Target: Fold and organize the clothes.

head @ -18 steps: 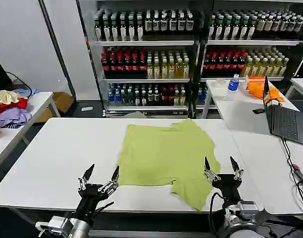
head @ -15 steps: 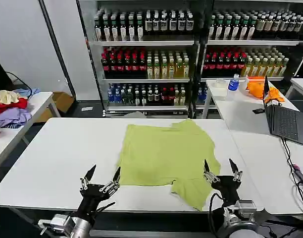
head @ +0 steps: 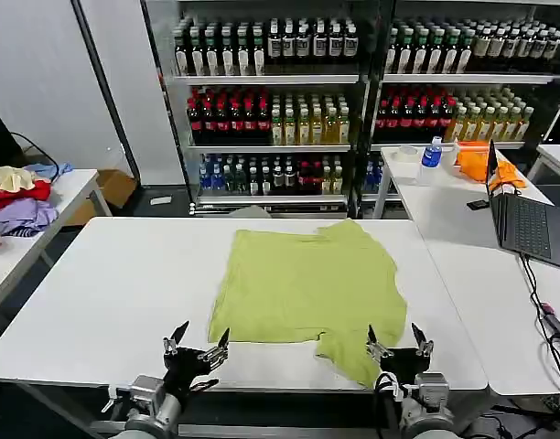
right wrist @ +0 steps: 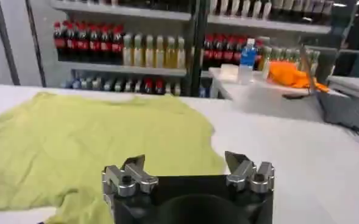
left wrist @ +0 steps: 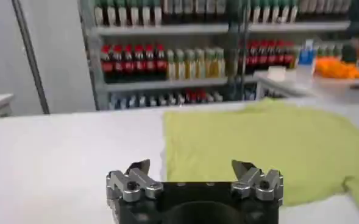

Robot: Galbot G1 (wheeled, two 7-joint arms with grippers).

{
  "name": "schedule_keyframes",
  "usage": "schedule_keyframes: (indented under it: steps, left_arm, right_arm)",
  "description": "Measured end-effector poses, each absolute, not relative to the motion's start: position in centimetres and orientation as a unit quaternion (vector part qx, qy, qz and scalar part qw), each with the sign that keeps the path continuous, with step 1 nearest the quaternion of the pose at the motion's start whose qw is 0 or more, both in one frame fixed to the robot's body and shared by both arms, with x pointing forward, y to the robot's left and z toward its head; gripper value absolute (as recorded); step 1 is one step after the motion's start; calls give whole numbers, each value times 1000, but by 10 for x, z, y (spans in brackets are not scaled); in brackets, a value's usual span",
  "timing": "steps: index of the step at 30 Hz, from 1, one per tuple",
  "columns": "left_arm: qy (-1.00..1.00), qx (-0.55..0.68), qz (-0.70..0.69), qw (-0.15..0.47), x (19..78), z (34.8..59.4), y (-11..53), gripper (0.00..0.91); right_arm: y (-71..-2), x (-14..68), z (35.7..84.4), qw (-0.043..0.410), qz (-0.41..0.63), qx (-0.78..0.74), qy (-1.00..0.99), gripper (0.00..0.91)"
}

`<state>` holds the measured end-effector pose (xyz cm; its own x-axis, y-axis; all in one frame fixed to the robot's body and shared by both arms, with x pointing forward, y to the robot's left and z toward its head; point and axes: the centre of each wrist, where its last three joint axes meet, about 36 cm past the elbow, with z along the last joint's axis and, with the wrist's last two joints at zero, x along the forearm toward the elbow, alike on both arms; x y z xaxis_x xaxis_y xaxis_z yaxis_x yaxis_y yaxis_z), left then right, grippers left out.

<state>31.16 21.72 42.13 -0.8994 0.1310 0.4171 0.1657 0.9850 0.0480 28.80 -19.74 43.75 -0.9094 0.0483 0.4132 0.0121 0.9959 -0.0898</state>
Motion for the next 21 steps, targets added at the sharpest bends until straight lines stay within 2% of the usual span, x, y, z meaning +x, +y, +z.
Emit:
schedule_keyframes:
  steps: [21]
  left_arm:
    - [-966,-77,-39,242,350,404,209,907]
  right_arm:
    - [-176,277,413,266,37,-11,-963,907]
